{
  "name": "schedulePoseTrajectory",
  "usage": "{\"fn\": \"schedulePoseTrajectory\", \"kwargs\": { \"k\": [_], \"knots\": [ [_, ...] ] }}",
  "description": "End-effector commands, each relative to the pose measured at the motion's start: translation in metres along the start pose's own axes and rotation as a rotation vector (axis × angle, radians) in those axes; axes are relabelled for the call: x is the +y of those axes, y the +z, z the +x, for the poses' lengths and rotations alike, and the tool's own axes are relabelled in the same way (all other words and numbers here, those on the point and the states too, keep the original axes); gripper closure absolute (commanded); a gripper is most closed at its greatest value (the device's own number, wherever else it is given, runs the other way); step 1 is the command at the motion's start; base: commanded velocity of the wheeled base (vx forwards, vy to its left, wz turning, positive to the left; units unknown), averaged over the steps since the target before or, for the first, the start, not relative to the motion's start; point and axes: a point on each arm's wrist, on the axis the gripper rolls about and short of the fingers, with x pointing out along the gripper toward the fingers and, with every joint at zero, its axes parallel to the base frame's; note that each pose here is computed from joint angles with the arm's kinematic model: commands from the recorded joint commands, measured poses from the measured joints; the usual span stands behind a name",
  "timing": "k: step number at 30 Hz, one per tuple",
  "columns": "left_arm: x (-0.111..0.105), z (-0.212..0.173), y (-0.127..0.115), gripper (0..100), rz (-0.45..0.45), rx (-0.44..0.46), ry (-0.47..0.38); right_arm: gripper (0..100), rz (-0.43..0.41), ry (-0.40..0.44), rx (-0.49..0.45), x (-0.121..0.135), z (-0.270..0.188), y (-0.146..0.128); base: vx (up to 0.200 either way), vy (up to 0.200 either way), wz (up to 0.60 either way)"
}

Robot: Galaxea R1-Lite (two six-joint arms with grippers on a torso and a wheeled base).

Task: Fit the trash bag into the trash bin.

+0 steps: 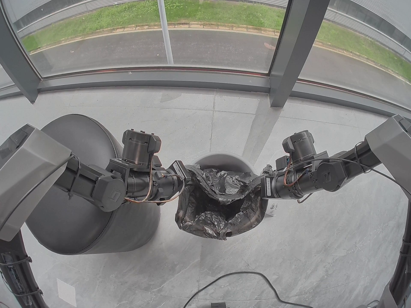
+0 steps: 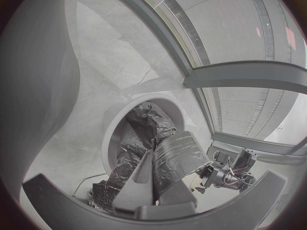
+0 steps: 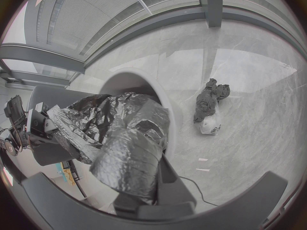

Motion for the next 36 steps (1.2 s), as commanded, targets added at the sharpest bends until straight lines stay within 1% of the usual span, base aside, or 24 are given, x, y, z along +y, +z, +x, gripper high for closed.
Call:
{"fn": "schedulePoseTrajectory", "kwargs": {
  "k": [1, 4, 12, 21, 30, 36],
  "knots": [
    [0.009, 0.008, 0.004, 100, 0.002, 0.0, 0.019, 100, 0.009, -0.021, 0.004, -0.006, 0.006, -0.001, 0.0, 0.0, 0.0],
    [0.011, 0.008, 0.009, 100, 0.009, -0.01, 0.02, 100, 0.006, -0.042, -0.009, -0.006, 0.005, 0.0, 0.0, 0.0, 0.0],
    [0.016, 0.008, 0.015, 100, -0.002, -0.025, 0.028, 100, -0.001, -0.028, -0.053, -0.003, 0.003, 0.006, 0.0, 0.0, 0.0],
    [0.014, 0.008, 0.018, 100, 0.0, -0.033, 0.021, 100, -0.004, -0.026, -0.061, -0.002, 0.001, 0.007, 0.0, 0.0, 0.0],
    [0.022, 0.011, 0.023, 100, -0.007, -0.058, 0.053, 100, -0.005, -0.025, -0.064, -0.001, 0.001, 0.007, 0.0, 0.0, 0.0],
    [0.023, 0.009, 0.024, 100, -0.005, -0.062, 0.056, 100, -0.003, -0.025, -0.064, -0.001, 0.001, 0.007, 0.0, 0.0, 0.0]
  ]
}}
